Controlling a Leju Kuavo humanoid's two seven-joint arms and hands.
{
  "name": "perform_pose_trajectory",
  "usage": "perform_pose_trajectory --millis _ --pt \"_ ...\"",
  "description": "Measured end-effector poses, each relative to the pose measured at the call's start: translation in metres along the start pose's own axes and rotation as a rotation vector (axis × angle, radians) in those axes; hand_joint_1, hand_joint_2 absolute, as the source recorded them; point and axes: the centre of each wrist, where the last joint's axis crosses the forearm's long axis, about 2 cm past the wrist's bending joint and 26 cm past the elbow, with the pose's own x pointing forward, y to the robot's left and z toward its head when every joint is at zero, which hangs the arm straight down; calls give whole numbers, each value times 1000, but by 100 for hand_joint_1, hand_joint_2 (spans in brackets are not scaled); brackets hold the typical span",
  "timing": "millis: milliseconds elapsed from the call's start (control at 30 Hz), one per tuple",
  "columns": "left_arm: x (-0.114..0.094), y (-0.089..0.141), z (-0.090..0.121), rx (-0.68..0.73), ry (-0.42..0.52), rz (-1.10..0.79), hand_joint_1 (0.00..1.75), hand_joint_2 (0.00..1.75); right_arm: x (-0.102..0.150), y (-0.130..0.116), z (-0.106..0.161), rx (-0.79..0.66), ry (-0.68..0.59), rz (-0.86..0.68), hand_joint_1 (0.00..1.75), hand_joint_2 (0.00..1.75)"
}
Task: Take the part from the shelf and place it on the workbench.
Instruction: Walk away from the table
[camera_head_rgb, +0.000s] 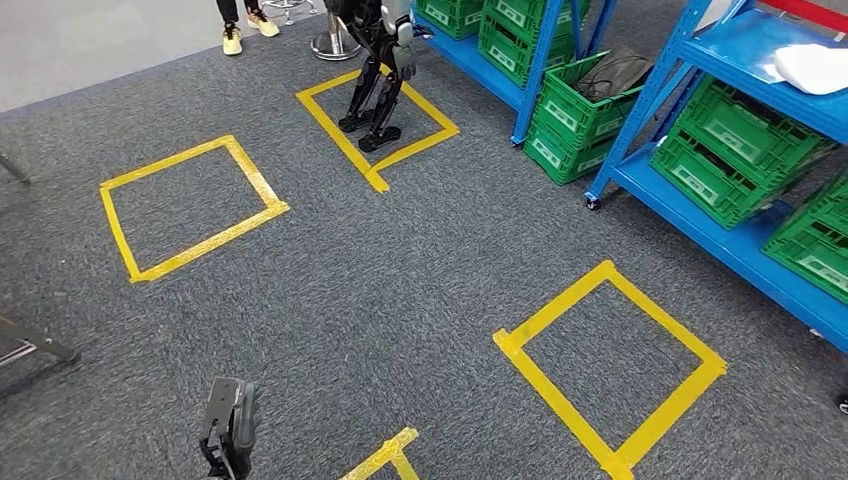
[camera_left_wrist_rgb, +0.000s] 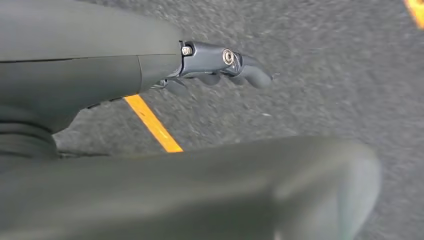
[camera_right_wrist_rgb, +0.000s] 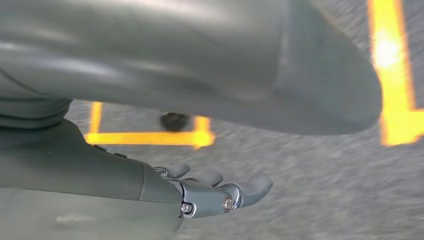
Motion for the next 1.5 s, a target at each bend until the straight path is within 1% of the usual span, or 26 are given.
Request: perform_pose_trajectory --millis 100,167,267,333,433,567,700,800,900,1000,1200,1500 --pt "-11 2 4 6 57 -16 0 0 -7 -3 0 -34 44 16 0 0" --pt "-19 3 8 4 117 -19 0 0 -13 -3 1 -49 97 47 0 0" --pt "-33 3 17 -5 234 -23 0 0 -27 -5 5 -68 261 149 0 0" --pt "-43 1 25 -14 290 -36 0 0 -37 -1 9 -61 370 221 0 0" --pt "-54 -4 36 -42 356 -50 0 0 -50 9 15 -13 466 292 0 0" --pt "-62 -10 44 -85 479 -38 0 0 -65 18 22 66 523 340 0 0" --pt "-77 -11 60 -88 631 -14 0 0 -74 28 28 126 526 352 0 0" --pt "-84 -10 67 -75 704 4 0 0 -80 30 31 138 536 368 0 0" --pt "-85 -9 68 -77 746 18 0 0 -83 31 33 130 547 392 0 0" --pt "-86 -8 69 -78 769 21 0 0 -85 30 34 113 552 405 0 0" --pt "-90 -4 73 -65 788 61 0 0 -88 34 36 106 568 429 0 0" --pt "-90 -4 72 -66 790 65 0 0 -89 35 36 106 570 450 0 0"
